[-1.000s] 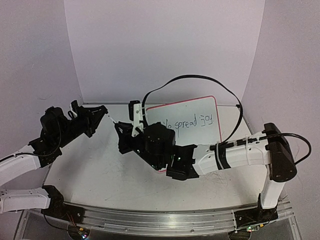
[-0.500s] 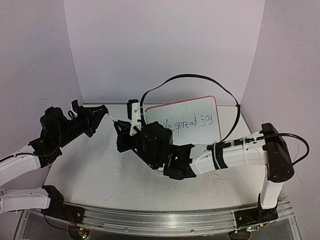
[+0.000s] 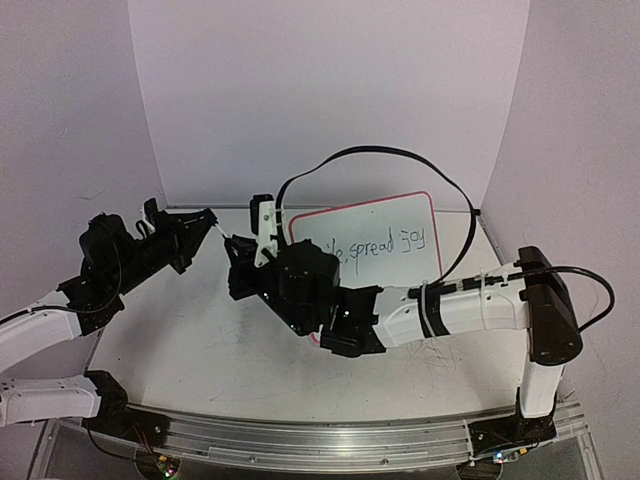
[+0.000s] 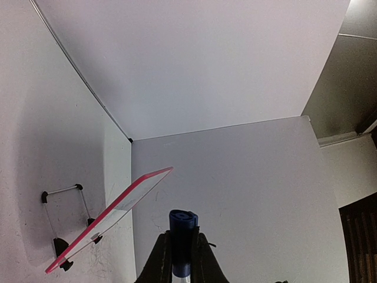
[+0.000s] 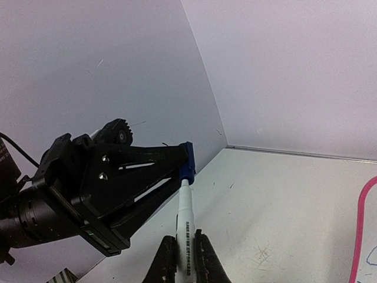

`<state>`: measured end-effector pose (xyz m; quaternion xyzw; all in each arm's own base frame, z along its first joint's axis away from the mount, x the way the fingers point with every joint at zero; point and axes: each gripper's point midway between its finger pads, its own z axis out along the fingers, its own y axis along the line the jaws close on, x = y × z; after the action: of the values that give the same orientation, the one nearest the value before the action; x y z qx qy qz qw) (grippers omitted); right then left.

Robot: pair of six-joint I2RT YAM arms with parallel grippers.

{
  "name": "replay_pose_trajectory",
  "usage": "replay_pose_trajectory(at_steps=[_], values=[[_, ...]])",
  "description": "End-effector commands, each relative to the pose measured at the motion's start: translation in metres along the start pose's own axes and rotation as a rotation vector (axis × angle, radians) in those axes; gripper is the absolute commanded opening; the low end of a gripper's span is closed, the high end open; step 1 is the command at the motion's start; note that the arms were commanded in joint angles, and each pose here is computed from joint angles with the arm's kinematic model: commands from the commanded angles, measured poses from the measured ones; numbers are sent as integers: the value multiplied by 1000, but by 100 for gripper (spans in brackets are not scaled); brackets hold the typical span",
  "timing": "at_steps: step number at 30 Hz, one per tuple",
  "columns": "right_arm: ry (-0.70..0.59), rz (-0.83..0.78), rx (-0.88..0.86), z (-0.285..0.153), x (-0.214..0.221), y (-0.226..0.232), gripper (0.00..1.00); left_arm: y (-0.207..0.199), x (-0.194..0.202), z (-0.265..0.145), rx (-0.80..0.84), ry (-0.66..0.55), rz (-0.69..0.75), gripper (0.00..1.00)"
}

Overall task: Write a sentence on the whiteboard
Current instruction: Insert the whiteboard marker without the cap into the pen cap.

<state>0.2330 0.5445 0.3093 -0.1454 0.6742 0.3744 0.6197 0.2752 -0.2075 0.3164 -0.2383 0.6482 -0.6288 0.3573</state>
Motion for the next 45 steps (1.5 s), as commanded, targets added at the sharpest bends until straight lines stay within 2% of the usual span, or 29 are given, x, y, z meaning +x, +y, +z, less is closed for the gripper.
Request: replay_pose_trajectory(at_steps=[1,11,17,22,26,30,34,36,40,42,45], values=[[-44,5,18,7,-12,4,0,-17,2,-1,67,14,7,0],[-54,-33,60,17,-11,2,0,-21,6,-2,83,33,9,0],[-78,-48,68,42,-21,-8,0,-26,12,-7,111,65,68,0],[-78,-71,-140,61,-31,16,0,-36,34,-8,169,168,220,0],[-76,6,-380,65,-40,36,0,-36,59,-14,231,256,276,0],[-118,74,-372,71,-58,27,0,-33,65,-23,254,262,270,0],[-139,68,-406,77,-66,34,0,-23,67,-22,227,261,236,0],[-140,-22,-381,80,-63,43,0,-20,67,-19,209,263,206,0],[-126,-379,-35,89,-35,22,0,-22,65,-14,200,258,156,0],[-107,-456,78,88,-28,2,0,-20,65,-13,185,260,116,0],[-111,-506,132,81,-30,-10,0,-16,64,-13,170,252,85,0]])
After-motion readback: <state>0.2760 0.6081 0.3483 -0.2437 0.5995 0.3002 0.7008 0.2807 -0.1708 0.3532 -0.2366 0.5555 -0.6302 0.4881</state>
